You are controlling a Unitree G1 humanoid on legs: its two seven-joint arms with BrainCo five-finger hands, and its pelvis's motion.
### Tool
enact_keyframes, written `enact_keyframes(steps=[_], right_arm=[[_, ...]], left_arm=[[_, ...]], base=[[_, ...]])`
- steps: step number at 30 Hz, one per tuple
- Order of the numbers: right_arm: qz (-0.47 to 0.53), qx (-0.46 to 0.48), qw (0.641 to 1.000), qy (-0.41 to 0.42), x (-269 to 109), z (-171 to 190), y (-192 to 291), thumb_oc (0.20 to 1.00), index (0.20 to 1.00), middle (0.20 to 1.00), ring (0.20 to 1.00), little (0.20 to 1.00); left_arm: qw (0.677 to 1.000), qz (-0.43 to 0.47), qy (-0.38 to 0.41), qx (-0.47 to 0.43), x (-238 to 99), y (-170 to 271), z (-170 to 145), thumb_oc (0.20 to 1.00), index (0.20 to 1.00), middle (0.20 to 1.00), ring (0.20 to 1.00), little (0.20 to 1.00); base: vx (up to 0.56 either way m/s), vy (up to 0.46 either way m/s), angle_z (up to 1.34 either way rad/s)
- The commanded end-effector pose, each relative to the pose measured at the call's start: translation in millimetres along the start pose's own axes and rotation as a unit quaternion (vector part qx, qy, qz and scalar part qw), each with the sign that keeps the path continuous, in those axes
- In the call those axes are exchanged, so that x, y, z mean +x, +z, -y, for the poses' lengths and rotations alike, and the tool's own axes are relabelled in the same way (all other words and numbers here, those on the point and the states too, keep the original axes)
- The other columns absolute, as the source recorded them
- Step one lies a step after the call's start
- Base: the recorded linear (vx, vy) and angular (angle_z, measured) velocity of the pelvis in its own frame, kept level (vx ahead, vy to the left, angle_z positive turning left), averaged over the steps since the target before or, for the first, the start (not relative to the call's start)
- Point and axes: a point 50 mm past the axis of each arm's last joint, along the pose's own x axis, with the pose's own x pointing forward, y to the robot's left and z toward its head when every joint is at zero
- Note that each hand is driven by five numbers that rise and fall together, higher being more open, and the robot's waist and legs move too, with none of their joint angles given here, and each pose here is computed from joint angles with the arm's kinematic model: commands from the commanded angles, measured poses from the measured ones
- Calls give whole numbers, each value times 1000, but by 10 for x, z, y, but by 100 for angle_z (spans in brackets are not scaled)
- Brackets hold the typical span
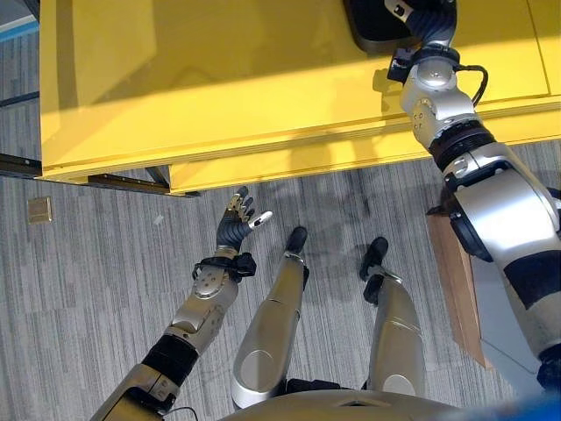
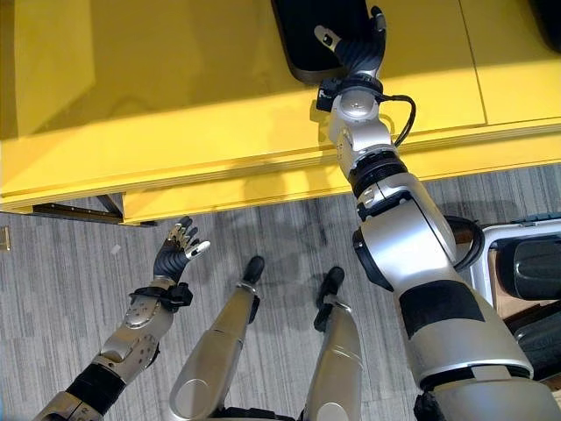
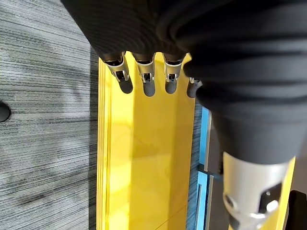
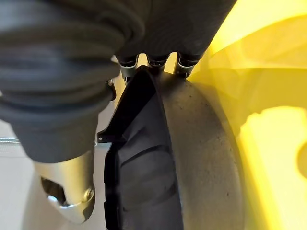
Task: Move parts from the plastic box to the shelf.
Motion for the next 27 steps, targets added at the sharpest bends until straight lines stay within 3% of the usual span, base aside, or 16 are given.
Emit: enact_keyframes(steps=[1,11,16,27], right_arm=[[18,17,999,33,-84,-109,-52,1000,1000,1000,1000,1000],[20,12,999,22,-54,-51,-28,1000,1000,1000,1000,1000],[48,-34,998,-2,-6,58,62,1000,1000,1000,1000,1000],[90,-25,990,-107,150,643,319,1000,1000,1000,1000,1000]], left_arm=[[1000,30,7,-4,-47,102,-117,1000,1000,1000,1000,1000],[1000,25,9,-2,-63,81,-134,1000,1000,1000,1000,1000],[1000,28,12,-1,-73,83,-139,1000,1000,1000,1000,1000],[999,38,21,-2,-68,94,-120,1000,1000,1000,1000,1000]], base=[[0,0,0],[0,0,0],[0,0,0],[0,0,0]])
